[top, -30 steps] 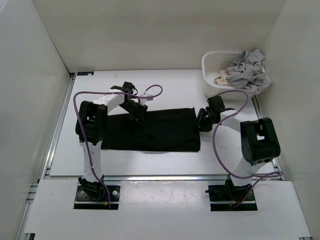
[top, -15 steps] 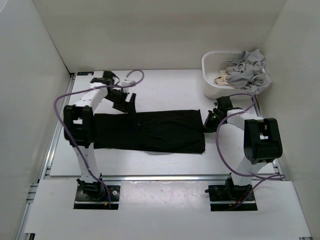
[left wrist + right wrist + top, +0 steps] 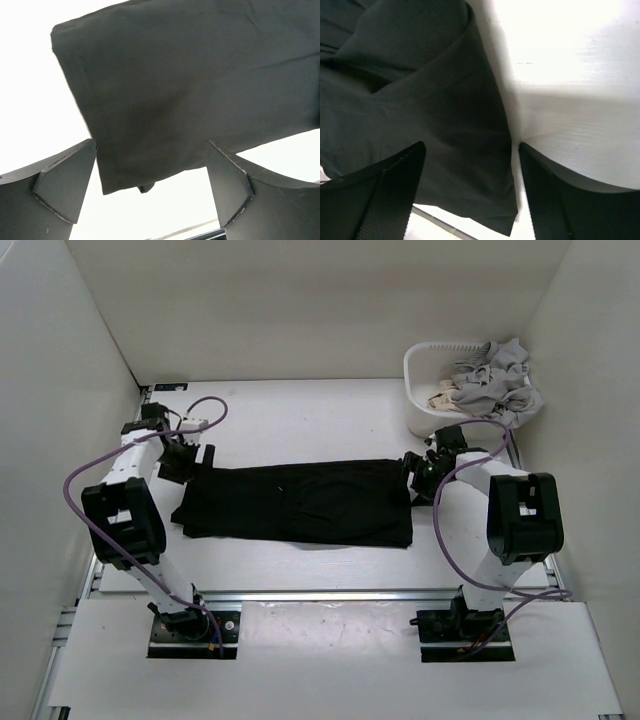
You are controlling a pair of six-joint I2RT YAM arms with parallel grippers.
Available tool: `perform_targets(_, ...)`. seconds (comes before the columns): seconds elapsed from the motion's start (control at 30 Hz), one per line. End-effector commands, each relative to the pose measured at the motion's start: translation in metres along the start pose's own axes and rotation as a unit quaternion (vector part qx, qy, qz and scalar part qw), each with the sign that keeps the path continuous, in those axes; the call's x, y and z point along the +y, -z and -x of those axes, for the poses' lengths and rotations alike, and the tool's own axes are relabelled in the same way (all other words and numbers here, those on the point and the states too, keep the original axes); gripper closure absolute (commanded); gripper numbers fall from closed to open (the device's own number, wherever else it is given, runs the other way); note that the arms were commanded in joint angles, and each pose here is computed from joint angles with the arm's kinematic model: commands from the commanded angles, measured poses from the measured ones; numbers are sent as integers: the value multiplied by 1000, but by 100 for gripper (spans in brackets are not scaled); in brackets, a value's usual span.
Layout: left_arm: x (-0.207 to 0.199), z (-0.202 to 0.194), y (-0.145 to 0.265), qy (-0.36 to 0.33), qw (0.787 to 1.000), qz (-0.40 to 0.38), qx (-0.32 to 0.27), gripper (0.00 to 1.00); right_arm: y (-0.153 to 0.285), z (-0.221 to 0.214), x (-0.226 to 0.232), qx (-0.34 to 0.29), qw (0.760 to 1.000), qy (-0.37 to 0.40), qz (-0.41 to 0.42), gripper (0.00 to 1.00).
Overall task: Fold and stack the trousers
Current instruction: Fold the trousers
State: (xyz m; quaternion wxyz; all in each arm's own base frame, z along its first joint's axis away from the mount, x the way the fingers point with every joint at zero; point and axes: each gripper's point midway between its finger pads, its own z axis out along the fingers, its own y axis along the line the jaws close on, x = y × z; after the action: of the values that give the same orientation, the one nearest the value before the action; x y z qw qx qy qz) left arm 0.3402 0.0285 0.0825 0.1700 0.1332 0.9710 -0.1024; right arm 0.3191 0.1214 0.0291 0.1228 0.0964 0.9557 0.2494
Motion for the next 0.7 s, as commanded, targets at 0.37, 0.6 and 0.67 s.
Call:
perform_targets(0.37, 16, 78, 168, 148, 942, 14, -300, 0, 88, 27, -31, -197, 908, 107, -355, 1)
perform_targets(0.6, 35, 104, 259, 144, 896, -4, -420, 0, 156, 44, -27, -298, 830, 108, -459, 1)
perform_targets(0.67, 21, 109, 271, 80, 893, -31, -442, 0, 166, 45, -28, -299, 820, 110, -476, 1)
